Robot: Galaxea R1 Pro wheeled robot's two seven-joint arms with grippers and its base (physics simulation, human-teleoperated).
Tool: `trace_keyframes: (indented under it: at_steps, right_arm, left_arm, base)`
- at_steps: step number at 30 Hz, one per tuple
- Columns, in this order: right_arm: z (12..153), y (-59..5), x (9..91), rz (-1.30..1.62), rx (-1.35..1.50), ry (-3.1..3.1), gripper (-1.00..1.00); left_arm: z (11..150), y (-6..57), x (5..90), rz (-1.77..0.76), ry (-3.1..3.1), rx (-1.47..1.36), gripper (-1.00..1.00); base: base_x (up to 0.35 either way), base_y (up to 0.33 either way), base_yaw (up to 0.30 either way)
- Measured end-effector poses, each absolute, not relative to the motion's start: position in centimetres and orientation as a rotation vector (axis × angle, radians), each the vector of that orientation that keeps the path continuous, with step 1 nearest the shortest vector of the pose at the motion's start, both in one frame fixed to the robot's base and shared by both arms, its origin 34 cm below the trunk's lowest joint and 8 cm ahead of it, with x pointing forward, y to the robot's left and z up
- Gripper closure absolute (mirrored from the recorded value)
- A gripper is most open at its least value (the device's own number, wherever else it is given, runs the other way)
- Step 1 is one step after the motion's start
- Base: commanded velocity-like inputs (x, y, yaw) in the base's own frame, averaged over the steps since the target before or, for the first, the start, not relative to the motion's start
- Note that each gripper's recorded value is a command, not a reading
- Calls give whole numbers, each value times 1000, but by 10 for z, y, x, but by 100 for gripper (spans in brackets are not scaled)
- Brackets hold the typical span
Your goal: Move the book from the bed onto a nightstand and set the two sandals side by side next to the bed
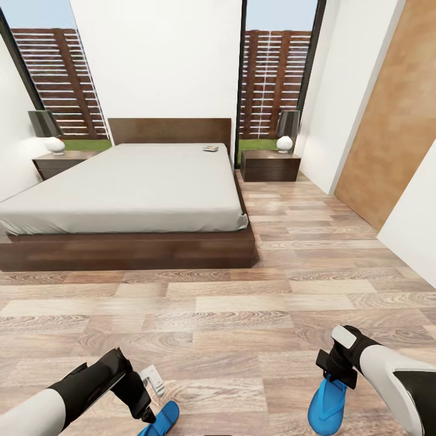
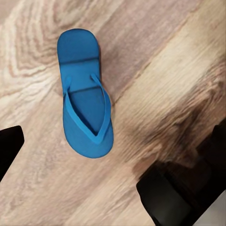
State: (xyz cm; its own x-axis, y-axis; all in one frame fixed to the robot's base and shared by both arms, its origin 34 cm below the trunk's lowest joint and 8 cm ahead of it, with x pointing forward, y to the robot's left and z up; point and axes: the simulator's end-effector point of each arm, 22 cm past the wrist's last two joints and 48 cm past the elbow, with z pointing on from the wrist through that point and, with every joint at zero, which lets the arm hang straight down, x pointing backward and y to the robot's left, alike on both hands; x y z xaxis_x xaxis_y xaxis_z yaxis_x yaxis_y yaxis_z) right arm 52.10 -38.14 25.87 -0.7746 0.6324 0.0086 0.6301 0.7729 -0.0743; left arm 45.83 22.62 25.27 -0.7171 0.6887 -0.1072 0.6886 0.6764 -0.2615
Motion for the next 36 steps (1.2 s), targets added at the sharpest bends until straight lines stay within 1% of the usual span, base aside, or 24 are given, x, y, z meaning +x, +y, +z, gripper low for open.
trace_keyframes:
  at_steps: [9, 27, 36]
  right_arm:
    - [259, -381, 521, 103, -1041, -2928, 100]
    - [225, -382, 502, 143, -1014, -2864, 100]
    - [209, -382, 492, 158, -1000, -2833, 100]
  left_arm:
    - [251, 228, 457, 443, -2875, -1178, -100]
    - [220, 234, 439, 470, -2834, -1082, -100]
    - [212, 230, 449, 530, -2885, -963, -100]
  base:
    - [0, 0, 0]
    - [0, 0, 0]
    - [0, 0, 0]
